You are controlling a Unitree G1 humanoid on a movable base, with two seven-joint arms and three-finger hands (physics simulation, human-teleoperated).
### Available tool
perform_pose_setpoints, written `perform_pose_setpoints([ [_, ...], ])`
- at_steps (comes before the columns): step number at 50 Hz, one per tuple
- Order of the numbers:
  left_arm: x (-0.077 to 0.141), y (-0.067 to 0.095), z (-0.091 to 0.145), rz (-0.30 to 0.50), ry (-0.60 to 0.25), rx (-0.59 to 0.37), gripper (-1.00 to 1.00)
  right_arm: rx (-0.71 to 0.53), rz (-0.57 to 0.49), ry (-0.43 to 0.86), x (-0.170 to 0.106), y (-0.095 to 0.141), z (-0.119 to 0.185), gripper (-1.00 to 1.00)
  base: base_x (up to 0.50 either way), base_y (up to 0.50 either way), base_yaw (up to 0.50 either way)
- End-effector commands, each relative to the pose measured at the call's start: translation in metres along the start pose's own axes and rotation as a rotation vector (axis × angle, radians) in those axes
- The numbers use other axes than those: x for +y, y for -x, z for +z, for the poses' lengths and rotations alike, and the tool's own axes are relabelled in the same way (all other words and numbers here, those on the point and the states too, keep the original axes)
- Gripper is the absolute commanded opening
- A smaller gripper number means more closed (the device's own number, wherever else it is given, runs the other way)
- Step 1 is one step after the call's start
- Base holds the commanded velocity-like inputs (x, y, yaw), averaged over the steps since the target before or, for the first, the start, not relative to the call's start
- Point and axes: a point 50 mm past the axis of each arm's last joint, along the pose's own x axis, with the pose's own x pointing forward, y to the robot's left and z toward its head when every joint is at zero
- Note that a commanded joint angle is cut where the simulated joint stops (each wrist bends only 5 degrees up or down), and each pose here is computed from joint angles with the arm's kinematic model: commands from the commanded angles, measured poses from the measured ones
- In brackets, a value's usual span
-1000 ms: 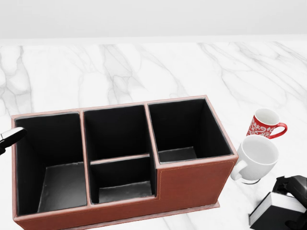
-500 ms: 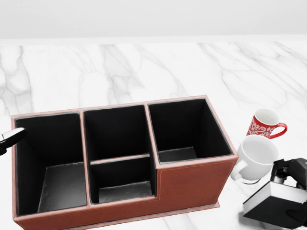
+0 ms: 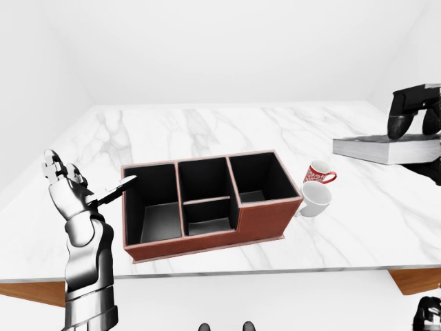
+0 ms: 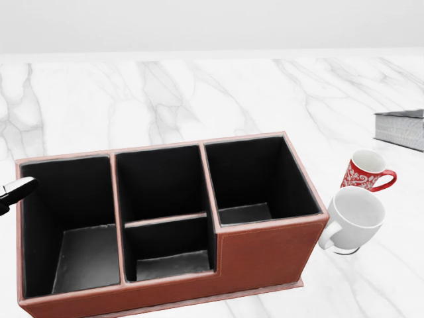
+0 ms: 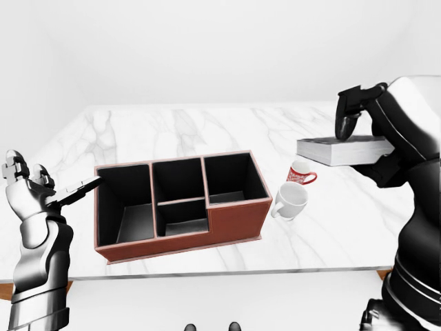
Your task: Pick up the book and place it in the right compartment of the caddy.
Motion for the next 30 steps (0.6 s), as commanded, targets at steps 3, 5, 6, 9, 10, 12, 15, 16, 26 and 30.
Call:
perform_pose_setpoints([
  [3,-0.005,0.006,-0.006,-0.022,-0.020,0.016,1.00,-0.345,-0.272,-0.032,-0.100,-0.064,0.077,-1.00,0.00,0.00,0.00],
  [5,-0.006,0.006,-0.007,-0.023,-0.022,0.019,1.00,-0.359,-0.218,-0.138,-0.094,-0.087,0.083,-1.00,0.00,0.00,0.00],
  [6,-0.006,0.005,-0.007,-0.024,-0.024,0.020,1.00,-0.366,-0.193,-0.174,-0.091,-0.096,0.088,-1.00,0.00,0.00,0.00],
  [9,-0.006,0.005,-0.007,-0.025,-0.023,0.023,1.00,-0.407,-0.090,-0.324,-0.087,-0.129,0.105,-1.00,0.00,0.00,0.00],
  [10,-0.006,0.005,-0.008,-0.025,-0.024,0.024,1.00,-0.417,-0.064,-0.356,-0.086,-0.135,0.109,-1.00,0.00,0.00,0.00],
  [12,-0.006,0.006,-0.006,-0.027,-0.022,0.018,1.00,-0.436,0.015,-0.450,-0.083,-0.154,0.118,-1.00,0.00,0.00,0.00],
  [15,-0.006,0.006,-0.007,-0.027,-0.022,0.020,1.00,-0.442,0.039,-0.557,-0.084,-0.169,0.126,-1.00,0.00,0.00,0.00],
  [16,-0.006,0.005,-0.007,-0.026,-0.023,0.021,1.00,-0.456,0.063,-0.587,-0.081,-0.174,0.134,-1.00,0.00,0.00,0.00],
  [26,-0.005,0.006,-0.003,-0.027,-0.017,0.004,1.00,-0.530,0.392,-0.747,-0.061,-0.196,0.185,-1.00,0.00,0.00,0.00],
  [30,-0.006,0.004,-0.006,-0.025,-0.021,0.015,1.00,-0.422,0.486,-0.703,-0.043,-0.203,0.176,-1.00,0.00,0.00,0.00],
])
